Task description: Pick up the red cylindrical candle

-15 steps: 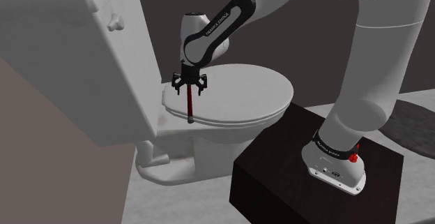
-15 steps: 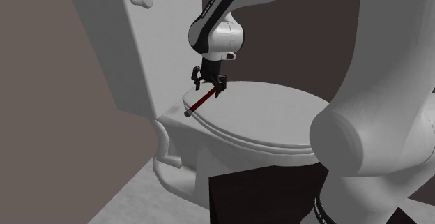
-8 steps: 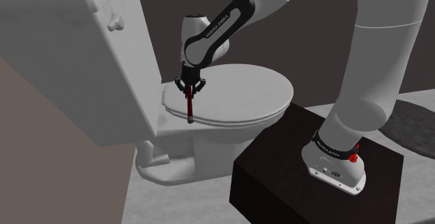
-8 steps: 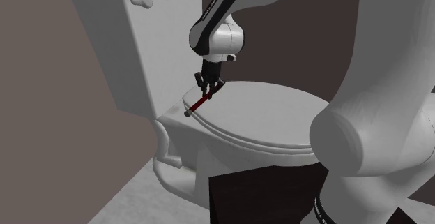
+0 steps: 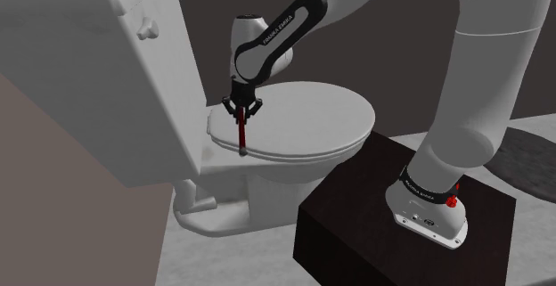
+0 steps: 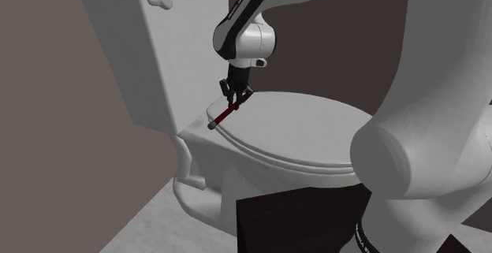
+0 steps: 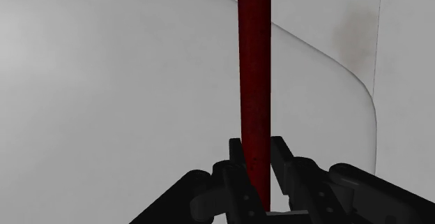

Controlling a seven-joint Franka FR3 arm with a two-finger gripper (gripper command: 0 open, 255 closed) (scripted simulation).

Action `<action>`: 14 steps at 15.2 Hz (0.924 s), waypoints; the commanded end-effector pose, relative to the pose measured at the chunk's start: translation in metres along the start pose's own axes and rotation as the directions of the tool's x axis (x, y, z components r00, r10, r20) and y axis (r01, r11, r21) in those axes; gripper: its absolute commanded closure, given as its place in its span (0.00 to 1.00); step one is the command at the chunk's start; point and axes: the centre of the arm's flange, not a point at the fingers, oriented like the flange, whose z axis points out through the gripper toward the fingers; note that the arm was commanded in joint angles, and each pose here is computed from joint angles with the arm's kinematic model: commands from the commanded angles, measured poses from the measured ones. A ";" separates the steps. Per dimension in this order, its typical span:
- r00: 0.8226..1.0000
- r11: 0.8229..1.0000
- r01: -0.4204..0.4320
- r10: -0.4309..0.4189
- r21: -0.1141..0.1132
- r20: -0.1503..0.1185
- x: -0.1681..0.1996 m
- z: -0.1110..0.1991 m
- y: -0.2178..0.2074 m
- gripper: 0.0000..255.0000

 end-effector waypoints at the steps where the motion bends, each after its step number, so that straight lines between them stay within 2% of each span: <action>1: 1.000 1.000 0.000 0.000 0.000 0.000 -0.001 -0.010 -0.002 1.00; 12: 1.000 1.000 0.000 0.000 0.000 0.000 -0.002 -0.067 -0.011 1.00; 14: 1.000 1.000 0.000 0.000 0.000 0.000 -0.002 -0.068 -0.011 1.00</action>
